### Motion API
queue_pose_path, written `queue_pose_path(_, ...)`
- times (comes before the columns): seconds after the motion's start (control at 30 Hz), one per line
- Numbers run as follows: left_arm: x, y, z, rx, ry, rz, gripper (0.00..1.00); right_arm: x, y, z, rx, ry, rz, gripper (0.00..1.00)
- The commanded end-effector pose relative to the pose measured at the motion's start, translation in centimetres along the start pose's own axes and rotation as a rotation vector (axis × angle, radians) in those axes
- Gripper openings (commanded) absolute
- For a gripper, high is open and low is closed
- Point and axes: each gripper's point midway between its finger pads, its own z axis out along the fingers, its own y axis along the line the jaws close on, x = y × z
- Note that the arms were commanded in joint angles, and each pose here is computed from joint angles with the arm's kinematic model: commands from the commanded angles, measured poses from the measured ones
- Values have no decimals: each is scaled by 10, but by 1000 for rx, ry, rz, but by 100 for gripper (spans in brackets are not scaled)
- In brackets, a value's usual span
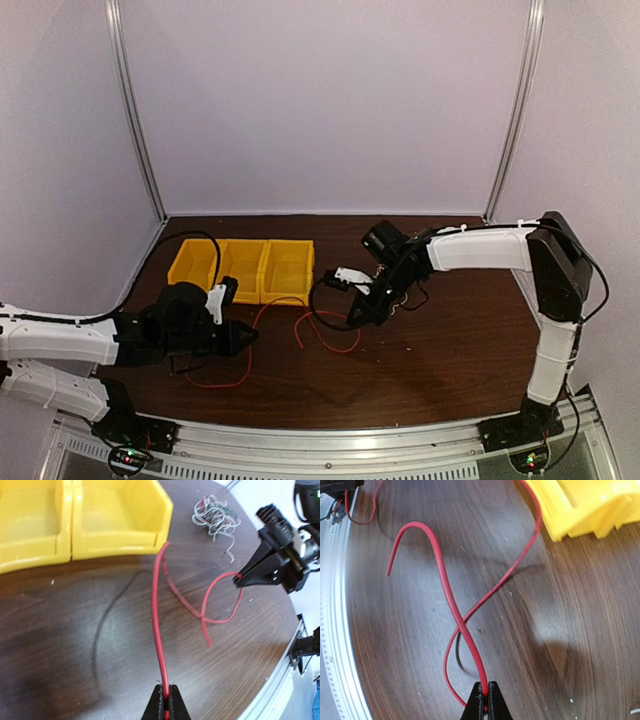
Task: Untangle the cables
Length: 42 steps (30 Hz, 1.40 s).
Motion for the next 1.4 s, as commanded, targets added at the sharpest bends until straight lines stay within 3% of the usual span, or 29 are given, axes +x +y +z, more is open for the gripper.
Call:
queue_pose_path(0.0,-54,-49,-2,221,-241,-4,0,-41,32,7,-193,-85,26,0)
queue_pose_path(0.13,-66,-73,-2,369,-311,-22,0,-65,48,9,-327,-134,75,0)
queue_pose_path(0.5,-62,-86,32,395,-289,-60,3,-95,75,9,-452,-187,102,0)
queue_pose_path(0.67,-64,-91,35,419,-295,-55,11,-97,78,9,-458,-191,105,0)
queue_pose_path(0.77,-62,-102,40,469,-268,-44,22,-98,80,9,-465,-194,100,0)
queue_pose_path(0.97,-53,-103,60,449,-189,-67,25,-102,85,7,-483,-209,92,0)
queue_pose_path(1.2,-53,-89,63,391,-171,-127,24,-104,88,-2,-479,-240,68,0)
queue_pose_path(1.37,-53,-82,51,418,-207,-169,12,-105,87,-8,-456,-260,58,0)
